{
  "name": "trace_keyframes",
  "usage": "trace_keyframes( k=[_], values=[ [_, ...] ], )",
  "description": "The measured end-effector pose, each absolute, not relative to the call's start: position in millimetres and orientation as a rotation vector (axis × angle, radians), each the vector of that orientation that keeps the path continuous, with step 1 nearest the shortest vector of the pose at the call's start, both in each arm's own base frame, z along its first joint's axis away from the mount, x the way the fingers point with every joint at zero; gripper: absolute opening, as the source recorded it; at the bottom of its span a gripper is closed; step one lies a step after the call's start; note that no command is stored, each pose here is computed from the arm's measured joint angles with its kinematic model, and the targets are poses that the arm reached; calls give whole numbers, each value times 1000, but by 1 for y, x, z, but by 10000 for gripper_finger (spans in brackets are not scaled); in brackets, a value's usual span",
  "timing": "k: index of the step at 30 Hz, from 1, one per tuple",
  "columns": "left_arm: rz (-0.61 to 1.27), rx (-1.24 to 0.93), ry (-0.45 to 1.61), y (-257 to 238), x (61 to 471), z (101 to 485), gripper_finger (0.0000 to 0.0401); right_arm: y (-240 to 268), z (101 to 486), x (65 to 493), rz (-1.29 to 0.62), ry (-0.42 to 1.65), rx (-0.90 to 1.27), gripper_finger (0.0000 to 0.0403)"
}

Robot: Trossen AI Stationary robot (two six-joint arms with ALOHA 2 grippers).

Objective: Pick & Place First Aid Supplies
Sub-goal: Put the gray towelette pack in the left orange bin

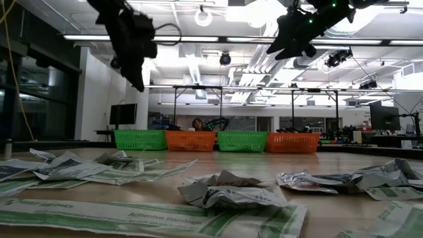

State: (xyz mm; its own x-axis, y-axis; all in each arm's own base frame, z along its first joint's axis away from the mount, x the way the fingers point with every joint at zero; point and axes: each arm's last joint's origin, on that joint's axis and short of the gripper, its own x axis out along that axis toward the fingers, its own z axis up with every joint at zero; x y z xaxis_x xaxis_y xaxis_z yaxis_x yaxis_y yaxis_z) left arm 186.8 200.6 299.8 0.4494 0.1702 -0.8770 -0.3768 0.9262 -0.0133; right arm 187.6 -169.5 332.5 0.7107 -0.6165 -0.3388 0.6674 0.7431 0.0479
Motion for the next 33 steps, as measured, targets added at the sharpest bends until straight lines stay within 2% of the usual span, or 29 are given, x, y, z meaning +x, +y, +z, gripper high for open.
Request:
trace_keyframes(
  k=[7,10,16,22,33],
  values=[
    [306,-165,1165,127,209,314,135,-167,340,176,-581,298,144,252],
    [231,-77,1202,93,217,311,135,-161,343,170,-561,321,72,252],
    [20,61,1291,29,225,284,135,-150,352,161,-535,307,5,252],
    [-98,107,1331,-16,225,249,135,-142,359,153,-521,285,0,252],
    [35,-338,1334,-53,216,205,135,-134,361,150,-497,282,9,252]
  ],
)
